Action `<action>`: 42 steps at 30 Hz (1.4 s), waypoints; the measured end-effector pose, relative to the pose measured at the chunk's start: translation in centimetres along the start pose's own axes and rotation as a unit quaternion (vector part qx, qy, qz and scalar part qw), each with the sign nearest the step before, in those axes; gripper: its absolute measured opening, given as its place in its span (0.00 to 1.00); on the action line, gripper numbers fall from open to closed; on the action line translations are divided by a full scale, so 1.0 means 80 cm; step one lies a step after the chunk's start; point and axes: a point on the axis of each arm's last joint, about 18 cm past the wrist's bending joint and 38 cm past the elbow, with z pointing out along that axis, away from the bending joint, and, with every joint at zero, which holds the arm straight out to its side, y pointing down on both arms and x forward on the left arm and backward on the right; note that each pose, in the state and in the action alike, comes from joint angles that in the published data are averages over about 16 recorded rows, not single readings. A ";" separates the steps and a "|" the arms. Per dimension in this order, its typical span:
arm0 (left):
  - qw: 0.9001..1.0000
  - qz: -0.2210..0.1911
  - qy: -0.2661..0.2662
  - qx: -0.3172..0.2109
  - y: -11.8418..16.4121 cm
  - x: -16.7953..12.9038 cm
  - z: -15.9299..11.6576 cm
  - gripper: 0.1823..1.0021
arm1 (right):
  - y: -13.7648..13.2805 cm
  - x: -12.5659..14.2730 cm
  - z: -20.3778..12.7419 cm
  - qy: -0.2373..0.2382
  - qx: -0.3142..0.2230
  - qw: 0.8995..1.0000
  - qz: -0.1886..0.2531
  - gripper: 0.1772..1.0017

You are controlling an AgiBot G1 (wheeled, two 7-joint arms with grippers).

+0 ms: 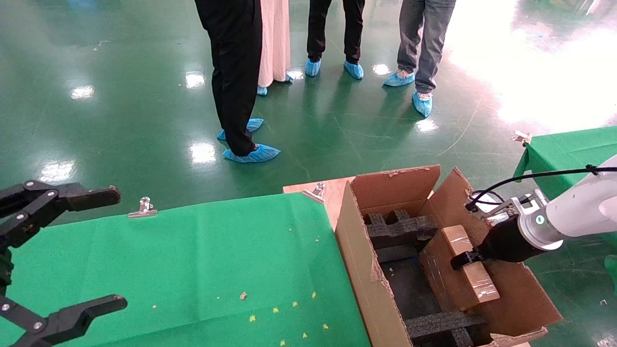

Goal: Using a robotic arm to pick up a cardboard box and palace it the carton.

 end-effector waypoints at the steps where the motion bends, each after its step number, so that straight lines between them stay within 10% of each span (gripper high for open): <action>1: 1.000 0.000 0.000 0.000 0.000 0.000 0.000 1.00 | 0.000 0.000 0.000 0.000 0.000 1.000 0.000 0.33; 27: 1.000 0.000 0.000 0.000 0.000 0.000 0.000 1.00 | -0.082 -0.004 -0.081 -0.018 0.106 0.994 -0.021 0.90; 42: 1.000 0.000 0.000 0.000 0.000 0.000 0.000 1.00 | -0.136 -0.066 -0.174 -0.135 0.213 0.962 -0.107 1.00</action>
